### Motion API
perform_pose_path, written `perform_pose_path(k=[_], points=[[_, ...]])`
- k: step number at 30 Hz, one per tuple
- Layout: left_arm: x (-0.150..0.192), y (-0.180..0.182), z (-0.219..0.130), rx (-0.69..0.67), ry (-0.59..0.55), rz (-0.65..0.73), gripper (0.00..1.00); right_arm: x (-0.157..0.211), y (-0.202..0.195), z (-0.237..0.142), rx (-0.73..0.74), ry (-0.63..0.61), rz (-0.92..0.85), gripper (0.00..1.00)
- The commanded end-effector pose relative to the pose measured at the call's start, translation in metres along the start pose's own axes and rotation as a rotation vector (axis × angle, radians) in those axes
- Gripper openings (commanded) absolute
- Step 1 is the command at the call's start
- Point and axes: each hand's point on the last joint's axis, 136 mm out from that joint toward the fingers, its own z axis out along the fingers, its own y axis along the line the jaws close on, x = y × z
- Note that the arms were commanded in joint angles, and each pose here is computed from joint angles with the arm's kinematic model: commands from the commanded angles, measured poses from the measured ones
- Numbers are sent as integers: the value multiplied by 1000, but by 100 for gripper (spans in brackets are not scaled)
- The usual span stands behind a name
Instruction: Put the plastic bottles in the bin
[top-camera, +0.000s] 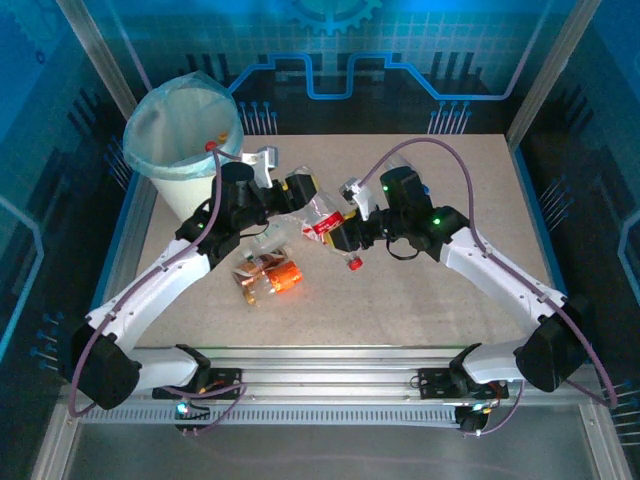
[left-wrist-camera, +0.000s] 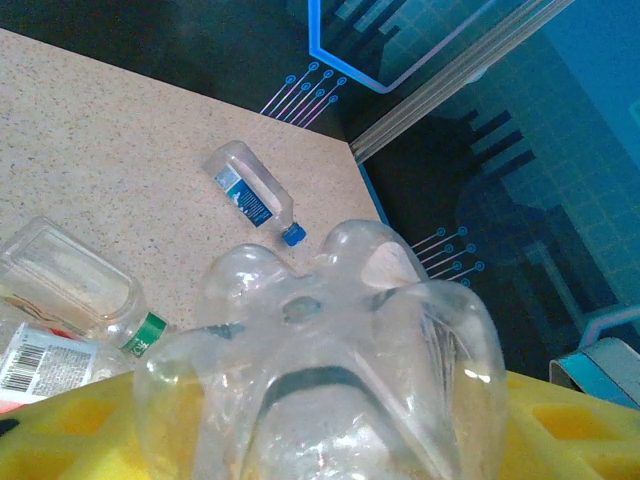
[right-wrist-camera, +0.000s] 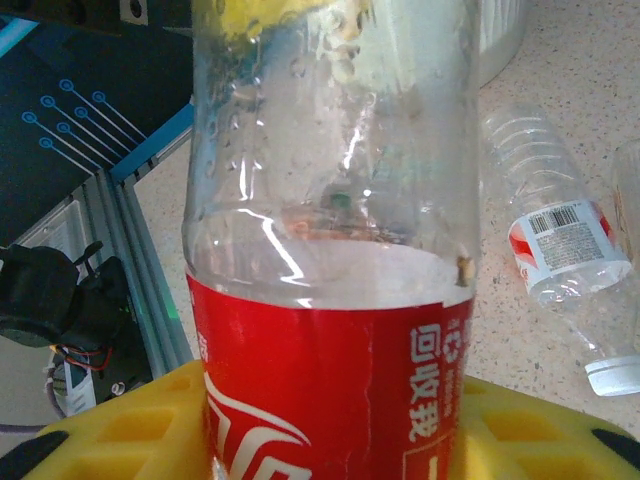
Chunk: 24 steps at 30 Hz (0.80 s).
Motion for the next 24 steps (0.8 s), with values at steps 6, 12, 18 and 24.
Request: perform_pose_path(k=[6,12,18,24], points=[[3,20,-1,-56,-2,-8,56,-8,24,1,-63,-19,-72,49],[3,23,-5,-59,-14,-19,52,-6,18,2,-33,-5,-69,53],[-8,21,-16,-58,-60,-13,44,-6,9,1,31,-11,-36,80],[-31,10,-33,-48,-140,21,42,-15,7,-9,78,-64,-38,100]])
